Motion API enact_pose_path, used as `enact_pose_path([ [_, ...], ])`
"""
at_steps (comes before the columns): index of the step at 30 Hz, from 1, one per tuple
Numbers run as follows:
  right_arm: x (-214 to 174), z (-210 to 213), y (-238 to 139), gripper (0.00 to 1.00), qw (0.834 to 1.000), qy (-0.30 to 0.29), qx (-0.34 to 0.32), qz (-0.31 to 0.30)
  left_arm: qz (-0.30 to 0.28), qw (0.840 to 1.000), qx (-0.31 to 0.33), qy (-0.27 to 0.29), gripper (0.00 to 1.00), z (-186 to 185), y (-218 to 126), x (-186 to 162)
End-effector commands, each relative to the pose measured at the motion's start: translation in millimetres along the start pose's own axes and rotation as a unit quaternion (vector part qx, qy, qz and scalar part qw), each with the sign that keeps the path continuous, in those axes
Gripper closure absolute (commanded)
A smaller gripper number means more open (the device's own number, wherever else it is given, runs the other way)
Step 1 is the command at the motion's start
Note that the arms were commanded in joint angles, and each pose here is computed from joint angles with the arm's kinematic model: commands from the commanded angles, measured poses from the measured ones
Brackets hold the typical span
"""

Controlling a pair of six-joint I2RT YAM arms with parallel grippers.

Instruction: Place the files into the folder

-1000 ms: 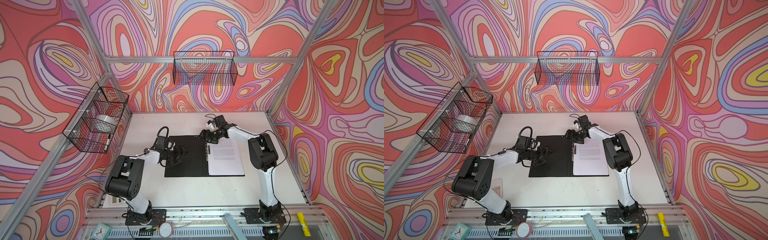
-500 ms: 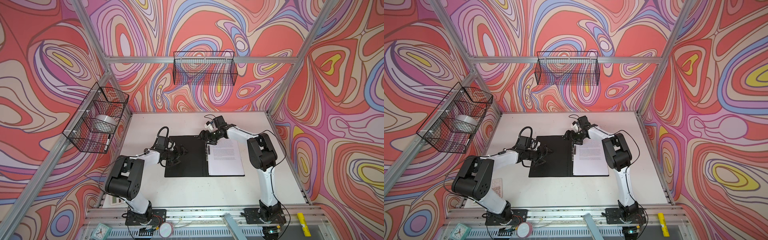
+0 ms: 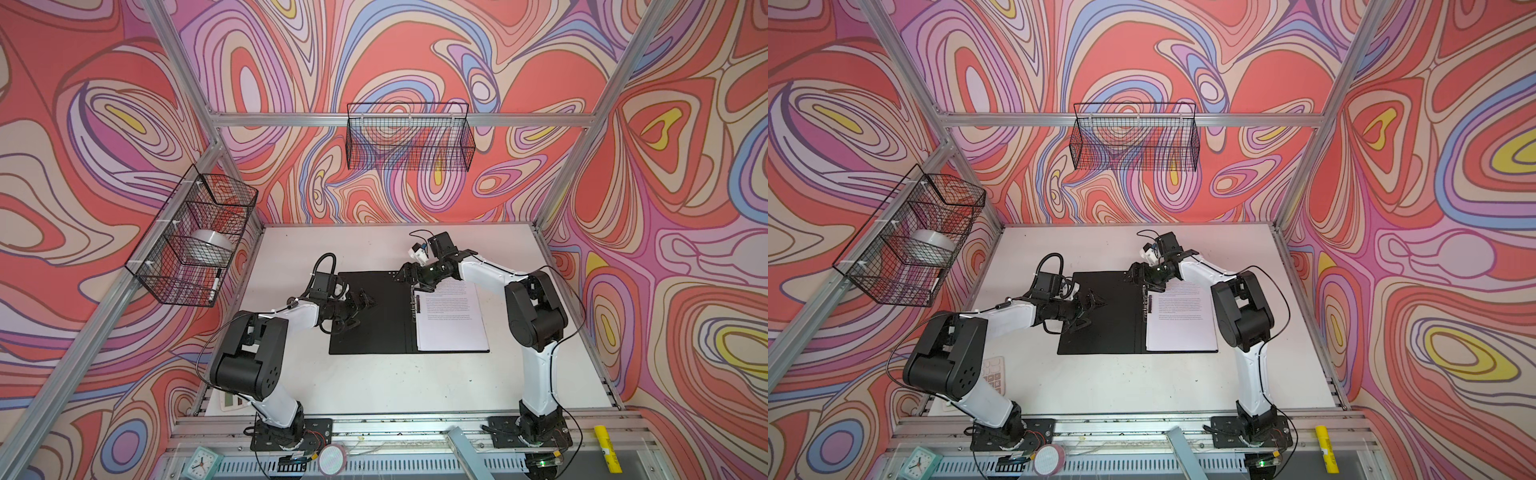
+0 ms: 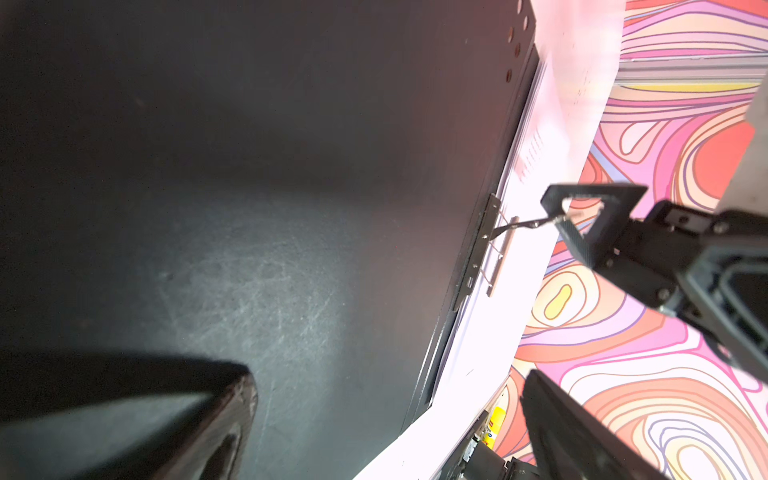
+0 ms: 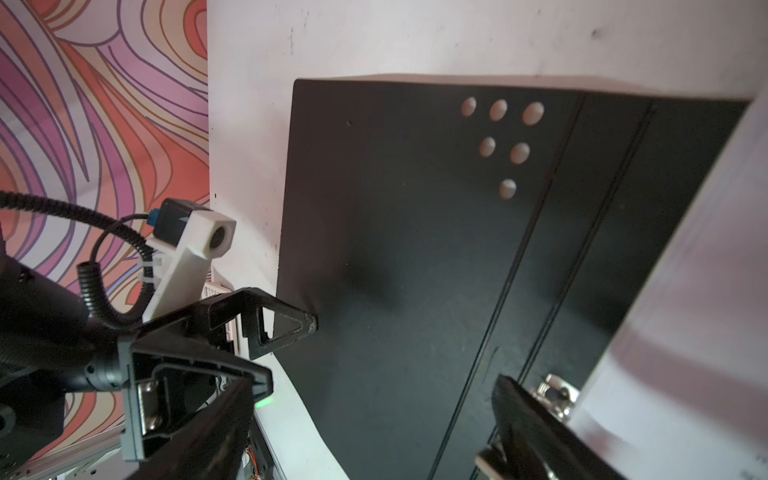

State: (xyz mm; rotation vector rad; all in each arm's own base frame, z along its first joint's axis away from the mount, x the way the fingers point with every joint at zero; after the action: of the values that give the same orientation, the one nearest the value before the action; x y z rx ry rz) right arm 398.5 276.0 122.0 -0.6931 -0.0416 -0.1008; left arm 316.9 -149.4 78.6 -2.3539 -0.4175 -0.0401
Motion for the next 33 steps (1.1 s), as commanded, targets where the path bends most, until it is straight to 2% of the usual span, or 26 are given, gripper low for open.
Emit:
enact_pose_path([
  [1,-21.7,8.5,-6.1,0.05,1.000,0.004,0.009,0.009,0.019,0.996,0.068,-0.054,0.00,40.1,6.4,-18.2],
  [8,-50.2,1.7,-19.7,0.06,1.000,0.027,-0.012,-0.003,0.015,0.996,0.065,-0.055,0.00,38.7,4.7,-17.5],
  [14,-41.2,0.3,-39.7,0.09,0.993,0.076,-0.055,-0.077,0.008,0.996,0.066,-0.058,0.00,36.1,1.0,-15.7],
  [17,-38.7,6.4,-51.6,0.15,0.983,0.136,-0.053,-0.113,0.004,0.995,0.070,-0.066,0.00,36.3,-1.6,-17.0],
  [19,-40.9,6.0,-55.4,0.22,0.973,0.180,-0.057,-0.130,0.002,0.995,0.070,-0.072,0.00,33.8,-4.2,-16.9],
  [21,-44.2,7.5,-57.4,0.25,0.965,0.212,-0.058,-0.140,0.000,0.994,0.071,-0.079,0.00,30.8,-7.8,-16.4],
  [26,-52.5,8.8,-47.8,0.35,0.947,0.284,-0.040,-0.144,0.000,0.994,0.083,-0.068,0.00,18.6,-19.1,-8.8],
  [28,-56.4,2.8,-40.3,0.40,0.934,0.328,-0.044,-0.131,-0.001,0.994,0.086,-0.064,0.00,16.0,-20.9,-4.8],
  [30,-57.8,2.1,-32.5,0.45,0.930,0.347,-0.041,-0.117,0.016,0.993,0.087,-0.074,0.00,17.7,-20.7,-7.9],
  [33,-60.9,0.0,-31.4,0.50,0.920,0.362,-0.050,-0.144,0.037,0.992,0.090,-0.079,0.00,20.5,-16.1,-10.0],
])
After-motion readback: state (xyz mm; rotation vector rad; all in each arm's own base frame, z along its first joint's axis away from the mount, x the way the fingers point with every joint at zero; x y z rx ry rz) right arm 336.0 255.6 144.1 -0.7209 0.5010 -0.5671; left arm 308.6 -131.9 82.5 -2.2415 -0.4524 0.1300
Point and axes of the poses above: each gripper's point midway between its finger pads, its own y axis out along the fingers, its own z axis along the line the jaws close on, x = y × z, the point moved 4 cm from there along -y, back along the fingers, and after that the axes turned 12 degrees about y, right-handed, at the moved point
